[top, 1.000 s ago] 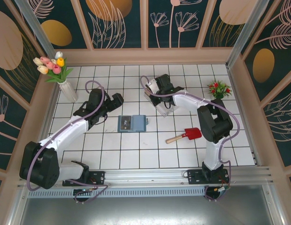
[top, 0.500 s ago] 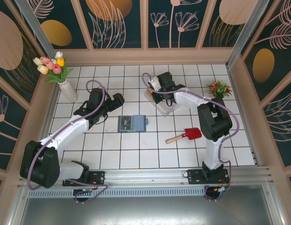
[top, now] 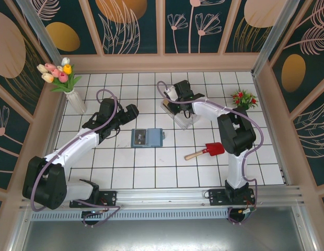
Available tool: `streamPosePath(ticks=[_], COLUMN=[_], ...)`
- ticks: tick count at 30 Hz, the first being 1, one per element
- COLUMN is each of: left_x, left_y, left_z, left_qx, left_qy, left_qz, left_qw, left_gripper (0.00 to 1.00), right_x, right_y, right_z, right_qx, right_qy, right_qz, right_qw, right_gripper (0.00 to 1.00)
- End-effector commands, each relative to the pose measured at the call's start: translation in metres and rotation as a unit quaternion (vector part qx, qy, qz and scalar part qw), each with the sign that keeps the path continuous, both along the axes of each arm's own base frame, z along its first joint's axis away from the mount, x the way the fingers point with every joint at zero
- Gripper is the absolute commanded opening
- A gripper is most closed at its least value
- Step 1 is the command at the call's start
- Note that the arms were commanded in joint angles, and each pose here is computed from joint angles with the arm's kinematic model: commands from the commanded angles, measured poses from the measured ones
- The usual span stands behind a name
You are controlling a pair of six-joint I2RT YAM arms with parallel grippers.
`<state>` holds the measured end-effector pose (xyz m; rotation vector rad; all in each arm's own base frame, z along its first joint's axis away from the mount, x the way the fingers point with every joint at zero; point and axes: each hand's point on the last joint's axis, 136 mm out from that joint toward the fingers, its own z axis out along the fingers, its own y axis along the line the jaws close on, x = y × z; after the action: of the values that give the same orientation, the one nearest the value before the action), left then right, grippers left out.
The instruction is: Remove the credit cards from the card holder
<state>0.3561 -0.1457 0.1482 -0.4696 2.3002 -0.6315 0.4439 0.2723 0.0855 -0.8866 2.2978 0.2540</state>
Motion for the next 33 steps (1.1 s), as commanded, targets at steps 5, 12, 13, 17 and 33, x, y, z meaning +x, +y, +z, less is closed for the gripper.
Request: streamPosePath(ticks=[5, 12, 13, 17, 33], left_x=[-0.003, -0.019, -0.022, -0.033, -0.046], left_y=[-0.001, -0.001, -0.002, -0.002, -0.006], left_z=[0.001, -0.022, -0.025, -0.040, -0.083], left_qx=[0.000, 0.001, -0.002, -0.004, -0.019], left_qy=[0.005, 0.032, 0.035, 0.059, 0.126], left_qz=[-0.015, -0.030, -0.032, -0.041, -0.037], left_qw=[1.000, 0.999, 0.999, 0.997, 0.991], left_gripper=[0.99, 0.97, 0.96, 0.92, 0.43], right_x=[0.007, -0.013, -0.019, -0.046, -0.137], right_y=[0.009, 0.008, 0.009, 0.017, 0.102], right_z=[0.047, 0.102, 0.107, 0.116, 0.041], right_qx=[0.067, 0.155, 0.159, 0.200, 0.311], right_qy=[-0.016, -0.021, -0.027, -0.008, 0.271], right_qz=[-0.033, -0.129, -0.140, -0.191, -0.191], right_qw=[0.997, 0.979, 0.977, 0.961, 0.891], right_gripper=[0.23, 0.38, 0.41, 0.49, 0.43])
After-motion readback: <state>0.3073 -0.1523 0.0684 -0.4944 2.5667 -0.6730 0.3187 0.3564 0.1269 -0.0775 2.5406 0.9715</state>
